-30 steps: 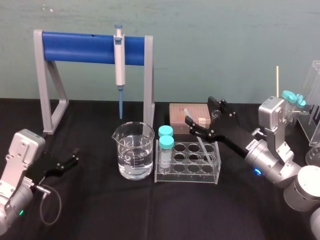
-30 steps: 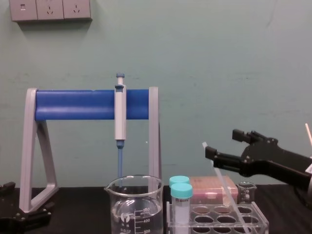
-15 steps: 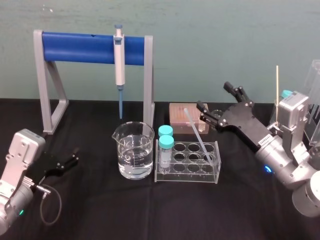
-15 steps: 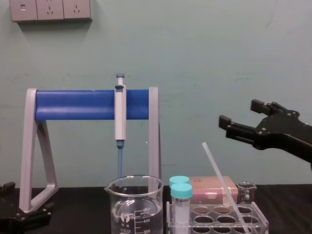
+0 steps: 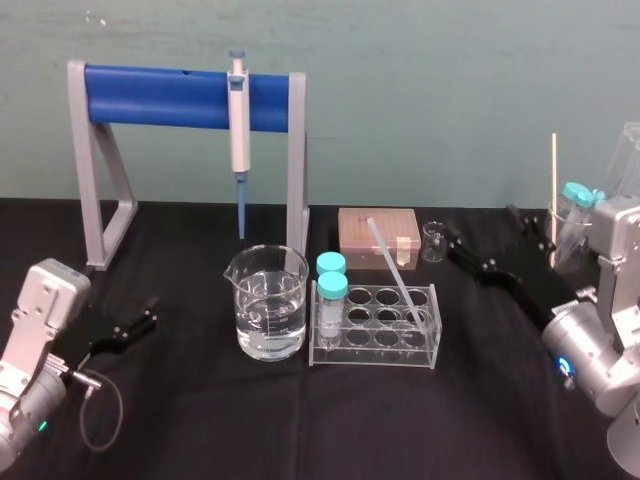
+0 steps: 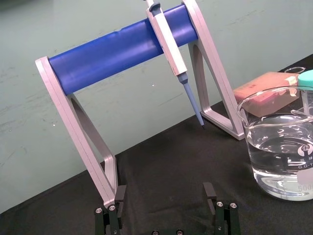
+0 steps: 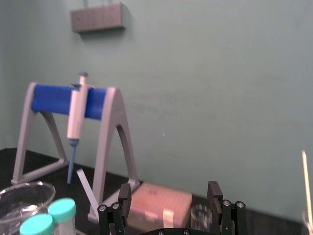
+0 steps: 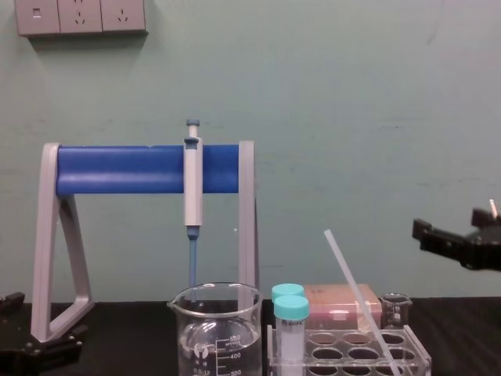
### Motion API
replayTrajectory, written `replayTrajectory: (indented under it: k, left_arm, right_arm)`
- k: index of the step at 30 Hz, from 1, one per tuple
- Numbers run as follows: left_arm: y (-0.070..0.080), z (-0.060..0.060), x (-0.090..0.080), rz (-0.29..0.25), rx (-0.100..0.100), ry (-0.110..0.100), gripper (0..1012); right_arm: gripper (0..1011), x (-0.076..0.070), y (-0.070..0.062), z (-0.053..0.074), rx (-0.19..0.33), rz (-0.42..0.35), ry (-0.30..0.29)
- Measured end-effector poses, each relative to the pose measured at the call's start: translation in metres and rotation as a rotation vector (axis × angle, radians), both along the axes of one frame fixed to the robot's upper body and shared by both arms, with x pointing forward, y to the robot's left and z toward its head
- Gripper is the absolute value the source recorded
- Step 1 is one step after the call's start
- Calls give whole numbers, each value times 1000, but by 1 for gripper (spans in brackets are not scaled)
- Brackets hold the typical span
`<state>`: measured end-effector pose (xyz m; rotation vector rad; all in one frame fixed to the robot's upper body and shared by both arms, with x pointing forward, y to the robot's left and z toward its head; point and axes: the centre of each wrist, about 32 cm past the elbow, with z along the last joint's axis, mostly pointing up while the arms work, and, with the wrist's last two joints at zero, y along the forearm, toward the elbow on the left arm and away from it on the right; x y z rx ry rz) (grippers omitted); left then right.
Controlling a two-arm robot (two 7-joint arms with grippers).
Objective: Pick up the stirring rod with one hand, then place it down.
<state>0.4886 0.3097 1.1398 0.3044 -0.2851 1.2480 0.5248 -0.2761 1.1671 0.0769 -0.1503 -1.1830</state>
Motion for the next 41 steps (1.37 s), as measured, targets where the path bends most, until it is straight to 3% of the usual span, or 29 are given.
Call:
replayTrajectory:
  k: [5,12,41]
  left_arm:
    - [0,0,0,0,0,0,1000]
    - [0,0,0,0,0,0,1001]
    - [0,0,0,0,0,0,1000]
  right_arm:
    - [1000,-6,0,-6,28,-24,114]
    - [1000,-5,1,-7,32,-46,189]
    - [1000,-5,1,-7,30,-42,177]
